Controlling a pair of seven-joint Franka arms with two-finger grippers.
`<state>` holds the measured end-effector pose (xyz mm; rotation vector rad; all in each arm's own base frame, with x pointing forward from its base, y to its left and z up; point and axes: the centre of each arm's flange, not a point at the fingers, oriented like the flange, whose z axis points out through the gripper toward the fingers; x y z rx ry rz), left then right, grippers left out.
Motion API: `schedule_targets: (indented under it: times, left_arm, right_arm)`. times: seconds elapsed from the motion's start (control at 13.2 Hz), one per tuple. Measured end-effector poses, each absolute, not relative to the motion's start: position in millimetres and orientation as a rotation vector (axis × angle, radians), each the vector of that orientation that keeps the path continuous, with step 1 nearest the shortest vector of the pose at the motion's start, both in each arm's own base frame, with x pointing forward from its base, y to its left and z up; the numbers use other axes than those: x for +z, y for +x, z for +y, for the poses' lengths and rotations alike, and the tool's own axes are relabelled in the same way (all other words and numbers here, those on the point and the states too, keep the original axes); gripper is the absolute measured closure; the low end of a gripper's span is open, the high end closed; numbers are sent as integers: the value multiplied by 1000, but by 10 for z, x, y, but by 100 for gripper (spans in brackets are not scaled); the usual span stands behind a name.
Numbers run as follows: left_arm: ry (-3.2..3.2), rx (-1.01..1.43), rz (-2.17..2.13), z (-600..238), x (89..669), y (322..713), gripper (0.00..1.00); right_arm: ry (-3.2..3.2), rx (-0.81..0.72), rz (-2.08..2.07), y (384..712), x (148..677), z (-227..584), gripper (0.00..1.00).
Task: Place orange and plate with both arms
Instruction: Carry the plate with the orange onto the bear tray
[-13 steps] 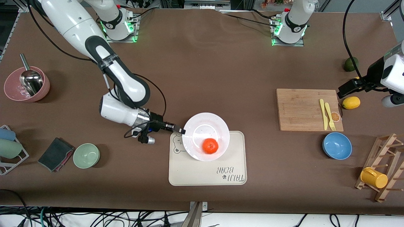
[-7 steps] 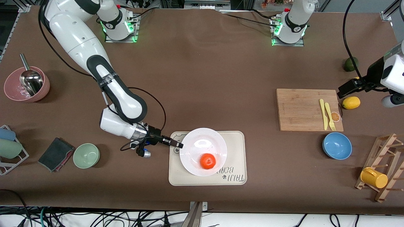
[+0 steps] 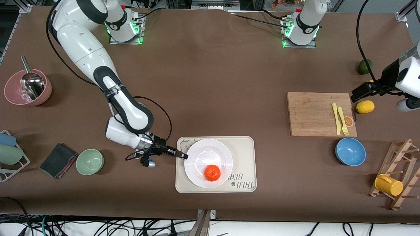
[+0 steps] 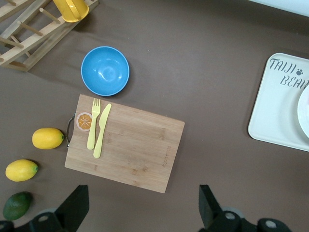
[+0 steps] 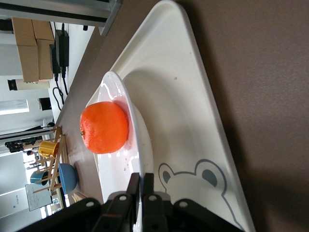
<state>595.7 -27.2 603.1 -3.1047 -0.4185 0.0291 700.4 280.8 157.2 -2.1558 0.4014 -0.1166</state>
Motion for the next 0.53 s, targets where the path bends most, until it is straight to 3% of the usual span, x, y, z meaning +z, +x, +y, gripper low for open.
schedule_targets:
  times: [0.08,0.53]
  left_arm:
    - [-3105,29,-418,-273,6031,5957,0]
    - [-3105,29,-417,-276,6031,5957,0]
  right_arm:
    - [-2158,-119,400,7007,1560,2797,82]
    - [-2323,-245,157,7187,1652,2543,10]
